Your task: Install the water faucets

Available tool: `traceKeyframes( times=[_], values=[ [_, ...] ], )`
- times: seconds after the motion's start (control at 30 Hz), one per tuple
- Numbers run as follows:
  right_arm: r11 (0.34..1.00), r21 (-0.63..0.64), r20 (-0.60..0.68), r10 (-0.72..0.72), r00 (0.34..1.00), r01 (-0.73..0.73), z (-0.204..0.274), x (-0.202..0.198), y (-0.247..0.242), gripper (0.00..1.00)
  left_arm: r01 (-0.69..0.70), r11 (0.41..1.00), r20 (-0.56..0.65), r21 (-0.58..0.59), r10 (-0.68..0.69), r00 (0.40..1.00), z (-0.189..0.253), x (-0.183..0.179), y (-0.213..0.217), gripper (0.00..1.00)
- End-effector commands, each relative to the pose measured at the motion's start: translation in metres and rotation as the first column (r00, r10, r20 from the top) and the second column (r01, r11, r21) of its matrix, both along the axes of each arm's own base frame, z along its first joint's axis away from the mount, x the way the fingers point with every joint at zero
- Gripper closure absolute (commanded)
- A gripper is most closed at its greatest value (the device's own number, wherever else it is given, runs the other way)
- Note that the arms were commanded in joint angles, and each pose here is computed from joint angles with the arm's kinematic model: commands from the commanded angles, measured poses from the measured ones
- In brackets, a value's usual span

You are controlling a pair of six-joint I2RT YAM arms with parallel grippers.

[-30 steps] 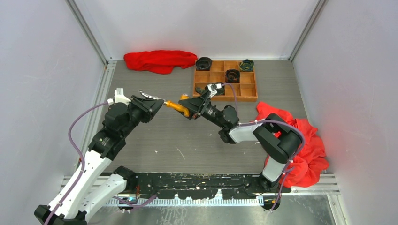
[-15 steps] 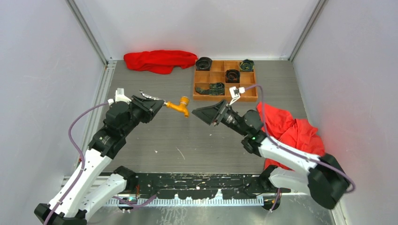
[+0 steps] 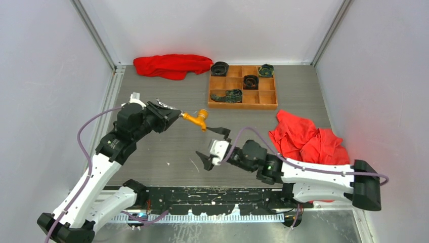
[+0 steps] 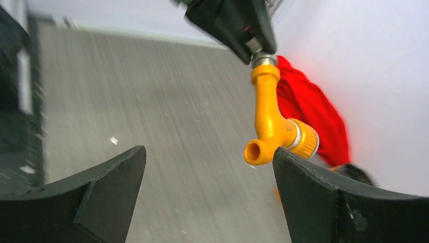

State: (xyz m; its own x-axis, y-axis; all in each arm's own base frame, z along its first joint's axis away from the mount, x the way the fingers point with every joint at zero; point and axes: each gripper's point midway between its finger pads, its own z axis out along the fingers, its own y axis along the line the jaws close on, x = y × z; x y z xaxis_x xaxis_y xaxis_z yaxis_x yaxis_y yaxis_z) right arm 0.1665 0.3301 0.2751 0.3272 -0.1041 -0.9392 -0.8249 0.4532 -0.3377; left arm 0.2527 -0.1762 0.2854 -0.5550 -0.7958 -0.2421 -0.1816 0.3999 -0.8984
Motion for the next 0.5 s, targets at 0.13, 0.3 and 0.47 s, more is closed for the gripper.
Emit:
traceKeyframes(
  times=[0.13,0.3,0.47],
  values=[
    [0.941,-0.125,0.461,-0.226,0.858,0.315,0.022,0.046,0.000,0.00,0.065,0.997,0.096,-0.046,-0.060,0.994,0.043,-0.006,-0.008,1.00],
    [0.925,-0.111,0.497,-0.266,0.826,0.364,0.022,0.058,0.013,0.01,0.075,0.996,0.101,-0.049,-0.070,0.992,0.044,-0.007,-0.009,1.00],
    [0.932,-0.063,0.493,-0.281,0.823,0.356,0.028,0.062,0.022,0.20,0.092,0.995,0.104,-0.051,-0.086,0.991,0.045,-0.008,-0.011,1.00]
  ],
)
